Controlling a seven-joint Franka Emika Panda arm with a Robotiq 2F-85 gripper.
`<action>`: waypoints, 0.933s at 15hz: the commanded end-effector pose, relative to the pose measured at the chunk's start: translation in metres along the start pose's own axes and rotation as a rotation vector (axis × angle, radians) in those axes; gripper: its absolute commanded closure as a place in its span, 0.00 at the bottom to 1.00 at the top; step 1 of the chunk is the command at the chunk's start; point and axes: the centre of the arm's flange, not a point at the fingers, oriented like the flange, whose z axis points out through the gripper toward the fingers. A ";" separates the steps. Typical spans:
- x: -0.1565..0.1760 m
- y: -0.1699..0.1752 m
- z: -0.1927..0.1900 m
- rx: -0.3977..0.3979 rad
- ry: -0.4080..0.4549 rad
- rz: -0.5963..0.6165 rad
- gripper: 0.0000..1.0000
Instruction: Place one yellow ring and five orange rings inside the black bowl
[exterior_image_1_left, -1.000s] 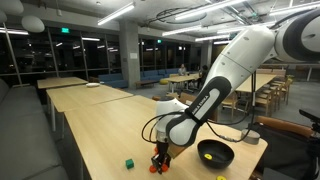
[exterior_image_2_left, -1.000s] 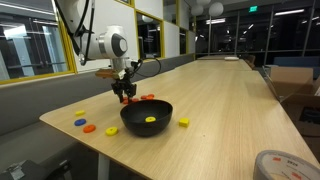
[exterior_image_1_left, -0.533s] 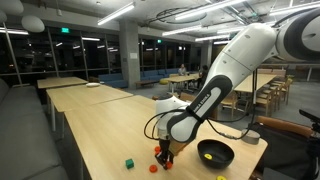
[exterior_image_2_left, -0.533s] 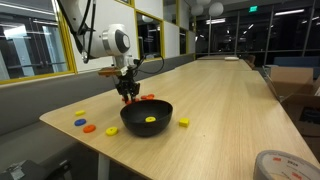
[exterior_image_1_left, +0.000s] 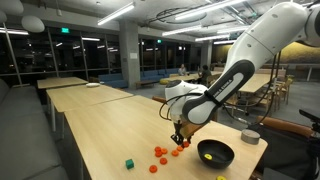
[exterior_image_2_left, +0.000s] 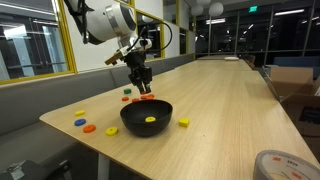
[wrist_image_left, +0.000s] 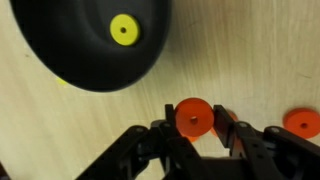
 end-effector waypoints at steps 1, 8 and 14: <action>-0.031 0.043 -0.015 -0.104 -0.018 0.156 0.76; -0.045 0.080 0.006 -0.046 -0.125 0.253 0.62; -0.039 0.059 0.002 0.097 -0.029 0.209 0.03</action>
